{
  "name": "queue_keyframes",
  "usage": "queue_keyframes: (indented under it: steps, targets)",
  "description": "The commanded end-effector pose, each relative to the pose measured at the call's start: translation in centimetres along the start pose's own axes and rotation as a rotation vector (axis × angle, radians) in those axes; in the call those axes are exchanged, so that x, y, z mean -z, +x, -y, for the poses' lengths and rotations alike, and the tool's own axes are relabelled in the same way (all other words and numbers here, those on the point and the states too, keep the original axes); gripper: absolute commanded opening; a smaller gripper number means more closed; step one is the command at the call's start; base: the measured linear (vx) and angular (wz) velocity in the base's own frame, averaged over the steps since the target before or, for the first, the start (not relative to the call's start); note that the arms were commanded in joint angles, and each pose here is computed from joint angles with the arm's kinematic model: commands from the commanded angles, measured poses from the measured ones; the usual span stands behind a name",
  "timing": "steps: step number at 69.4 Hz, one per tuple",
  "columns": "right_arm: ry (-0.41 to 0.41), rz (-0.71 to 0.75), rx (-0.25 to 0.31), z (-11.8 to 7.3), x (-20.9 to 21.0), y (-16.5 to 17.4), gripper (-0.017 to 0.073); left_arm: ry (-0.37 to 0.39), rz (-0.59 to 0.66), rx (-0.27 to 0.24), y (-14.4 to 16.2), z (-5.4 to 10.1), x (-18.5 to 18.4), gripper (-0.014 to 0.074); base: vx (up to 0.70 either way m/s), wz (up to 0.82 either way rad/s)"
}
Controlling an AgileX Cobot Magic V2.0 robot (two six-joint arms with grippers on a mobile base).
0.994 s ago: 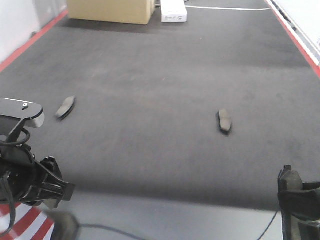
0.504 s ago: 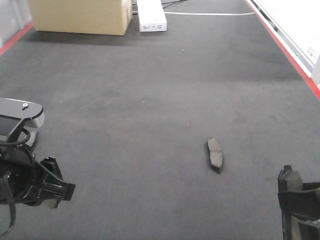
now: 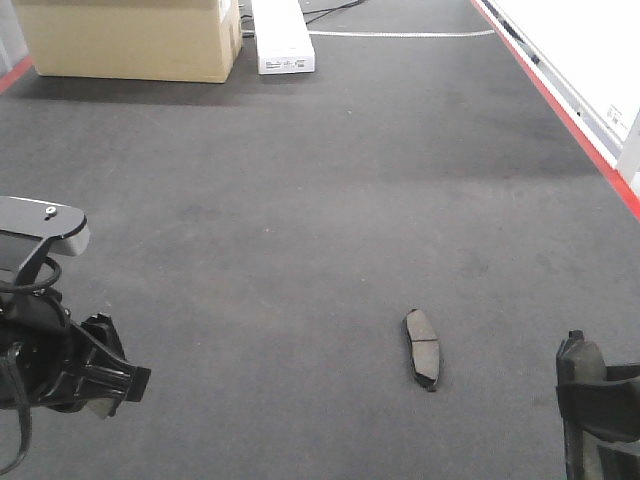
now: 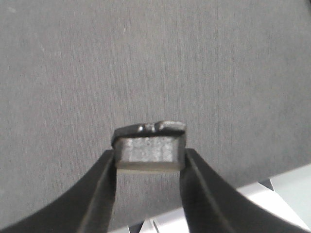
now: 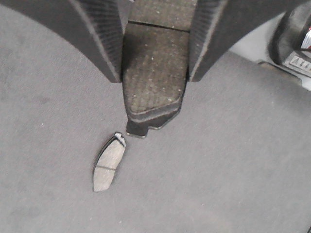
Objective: Move and align brake pads A on conveyor
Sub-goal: 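Drive the base up to the conveyor belt edge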
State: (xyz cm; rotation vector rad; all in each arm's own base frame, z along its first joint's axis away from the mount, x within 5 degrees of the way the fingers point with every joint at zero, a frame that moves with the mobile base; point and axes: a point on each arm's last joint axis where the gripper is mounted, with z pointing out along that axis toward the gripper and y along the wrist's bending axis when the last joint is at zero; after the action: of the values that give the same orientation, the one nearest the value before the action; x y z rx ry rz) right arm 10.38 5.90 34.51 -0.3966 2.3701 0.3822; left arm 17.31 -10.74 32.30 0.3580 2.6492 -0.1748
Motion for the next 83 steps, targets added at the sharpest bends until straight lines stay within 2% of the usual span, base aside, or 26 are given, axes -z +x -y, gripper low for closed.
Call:
queue_keyframes:
  steps: [1, 71, 83]
  targets:
    - [-0.015, 0.096, 0.007, -0.23, 0.70, -1.16, -0.0010, 0.026, 0.087, -0.001, -0.78, 0.19, 1.18, -0.0006, 0.06, -0.04]
    - [-0.015, 0.096, 0.007, -0.23, 0.70, -1.16, -0.0010, 0.038, 0.110, 0.000, -0.98, 0.29, 1.21, -0.0006, 0.01, -0.01]
    - [-0.015, 0.096, 0.007, -0.23, 0.70, -1.16, -0.0010, 0.031, 0.108, 0.047, -1.15, 0.05, 1.07, -0.0006, 0.00, 0.00]
